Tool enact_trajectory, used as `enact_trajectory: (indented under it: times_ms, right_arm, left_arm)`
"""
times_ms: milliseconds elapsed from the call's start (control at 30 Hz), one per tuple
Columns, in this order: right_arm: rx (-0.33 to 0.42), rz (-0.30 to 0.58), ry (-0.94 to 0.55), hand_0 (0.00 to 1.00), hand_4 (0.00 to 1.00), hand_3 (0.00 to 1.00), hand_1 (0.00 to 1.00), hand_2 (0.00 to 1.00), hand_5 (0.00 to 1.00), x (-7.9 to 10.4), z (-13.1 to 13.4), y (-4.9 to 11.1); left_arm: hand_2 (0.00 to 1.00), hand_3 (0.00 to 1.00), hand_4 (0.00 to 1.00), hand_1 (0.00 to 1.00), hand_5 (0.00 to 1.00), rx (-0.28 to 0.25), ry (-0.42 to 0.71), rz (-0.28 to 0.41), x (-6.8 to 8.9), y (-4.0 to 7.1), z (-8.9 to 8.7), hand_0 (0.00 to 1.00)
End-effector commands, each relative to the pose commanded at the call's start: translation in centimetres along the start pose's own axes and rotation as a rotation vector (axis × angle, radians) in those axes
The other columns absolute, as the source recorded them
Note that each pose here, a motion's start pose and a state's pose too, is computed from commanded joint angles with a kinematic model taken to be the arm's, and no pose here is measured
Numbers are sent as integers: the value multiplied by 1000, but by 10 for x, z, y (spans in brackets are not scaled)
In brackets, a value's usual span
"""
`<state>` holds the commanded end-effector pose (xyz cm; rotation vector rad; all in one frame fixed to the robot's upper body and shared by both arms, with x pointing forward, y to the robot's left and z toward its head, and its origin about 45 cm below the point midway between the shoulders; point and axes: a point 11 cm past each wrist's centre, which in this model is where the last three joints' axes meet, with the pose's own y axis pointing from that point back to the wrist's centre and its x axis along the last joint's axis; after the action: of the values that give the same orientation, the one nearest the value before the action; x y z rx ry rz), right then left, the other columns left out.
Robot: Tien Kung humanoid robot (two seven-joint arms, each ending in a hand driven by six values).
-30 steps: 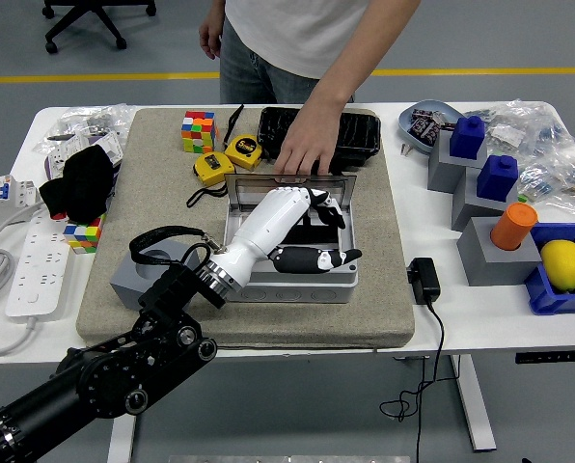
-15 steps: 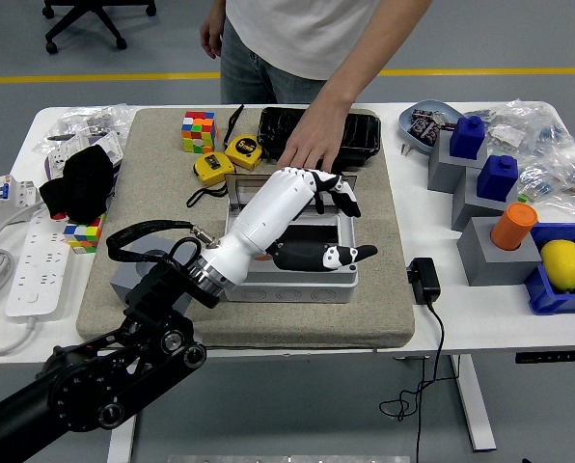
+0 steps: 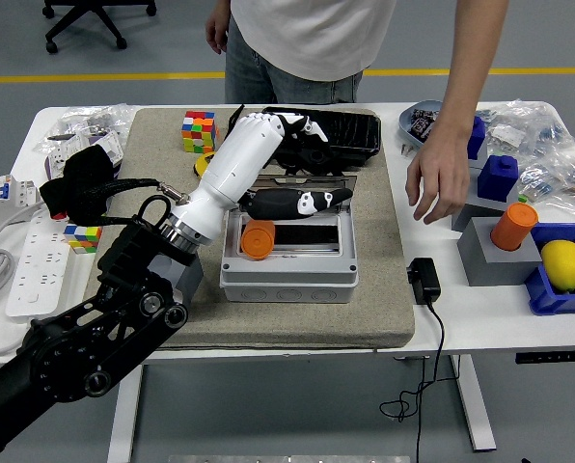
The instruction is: Fetch the battery,place it into the box,close the lid of the box
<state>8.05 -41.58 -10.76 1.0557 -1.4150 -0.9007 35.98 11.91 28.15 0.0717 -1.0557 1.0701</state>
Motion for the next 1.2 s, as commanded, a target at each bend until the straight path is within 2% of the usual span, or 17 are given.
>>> enact_trajectory:
  times_ms: [133, 167, 333, 367, 533, 567, 900, 1200]
  right_arm:
    - [1, 1, -1, 781, 998, 747, 706, 717, 997, 0, -1, 0]
    - [2, 1, -2, 781, 998, 747, 705, 717, 997, 1, -1, 0]
    - [2, 2, -2, 781, 998, 747, 705, 717, 997, 1, -1, 0]
    - [2, 2, -2, 781, 998, 747, 706, 717, 997, 1, -1, 0]
    - [1, 1, -2, 781, 998, 747, 706, 717, 997, 1, -1, 0]
    - [1, 1, -2, 781, 998, 747, 706, 717, 997, 1, -1, 0]
    - [2, 2, -1, 782, 998, 747, 707, 717, 997, 1, -2, 0]
    - [0, 2, -1, 782, 998, 747, 705, 717, 997, 1, -1, 0]
  left_arm:
    - [641, 569, 963, 684, 528, 35, -38, -28, 3, -3, -9, 652]
    - [769, 699, 998, 823, 604, 42, -46, -35, 3, -3, -11, 839]
    - [769, 699, 998, 823, 604, 92, -100, -90, 3, -5, -24, 839]
    - [880, 815, 998, 973, 787, 103, -108, -102, 3, -4, -27, 998]
    - [880, 815, 998, 973, 787, 179, -138, -174, -2, -1, -41, 998]
    - [950, 873, 998, 998, 998, 190, -137, -178, -2, -1, -43, 998]
    - [975, 884, 998, 998, 998, 227, -166, -194, 1, -1, -51, 998]
    - [991, 889, 998, 998, 998, 307, -181, -226, 1, 5, -72, 998]
